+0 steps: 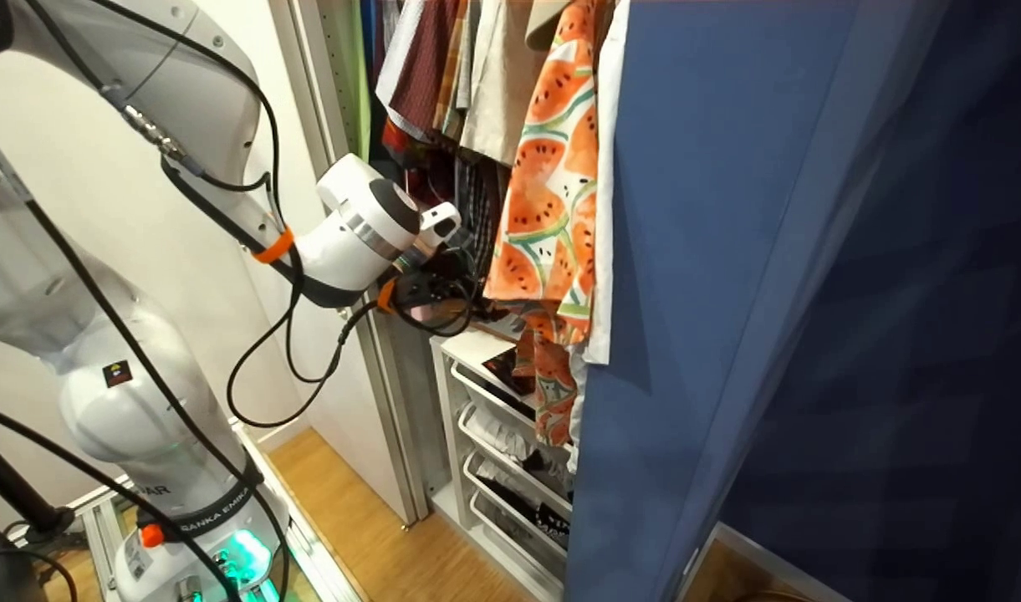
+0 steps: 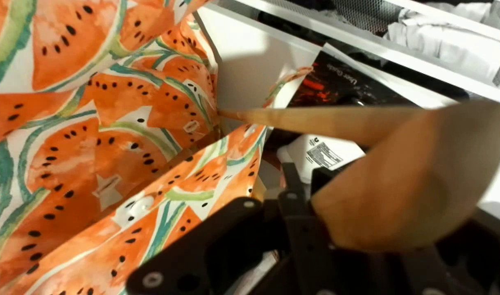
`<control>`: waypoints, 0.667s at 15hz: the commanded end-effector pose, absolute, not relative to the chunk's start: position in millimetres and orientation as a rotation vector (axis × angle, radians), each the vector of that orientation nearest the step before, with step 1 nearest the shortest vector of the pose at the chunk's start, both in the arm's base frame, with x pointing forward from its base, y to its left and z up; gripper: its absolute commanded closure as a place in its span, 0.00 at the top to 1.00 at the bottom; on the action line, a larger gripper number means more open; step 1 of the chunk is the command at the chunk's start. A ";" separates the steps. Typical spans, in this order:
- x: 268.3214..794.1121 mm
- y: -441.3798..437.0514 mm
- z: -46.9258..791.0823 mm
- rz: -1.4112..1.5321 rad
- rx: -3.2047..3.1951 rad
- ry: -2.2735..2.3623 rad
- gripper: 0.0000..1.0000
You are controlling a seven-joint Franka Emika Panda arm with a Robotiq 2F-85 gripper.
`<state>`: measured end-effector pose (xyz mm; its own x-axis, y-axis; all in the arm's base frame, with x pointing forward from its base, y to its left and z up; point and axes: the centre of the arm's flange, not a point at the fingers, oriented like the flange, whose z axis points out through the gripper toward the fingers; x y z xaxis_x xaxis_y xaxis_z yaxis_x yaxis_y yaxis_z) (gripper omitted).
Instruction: Put the hanger on the top rod
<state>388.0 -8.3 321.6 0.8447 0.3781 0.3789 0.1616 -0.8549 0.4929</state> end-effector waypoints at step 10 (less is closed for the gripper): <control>299.8 34.8 316.5 0.892 2.436 0.458 0.04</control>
<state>372.9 19.9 310.3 0.7645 0.4668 0.4446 0.1955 -0.8251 0.5301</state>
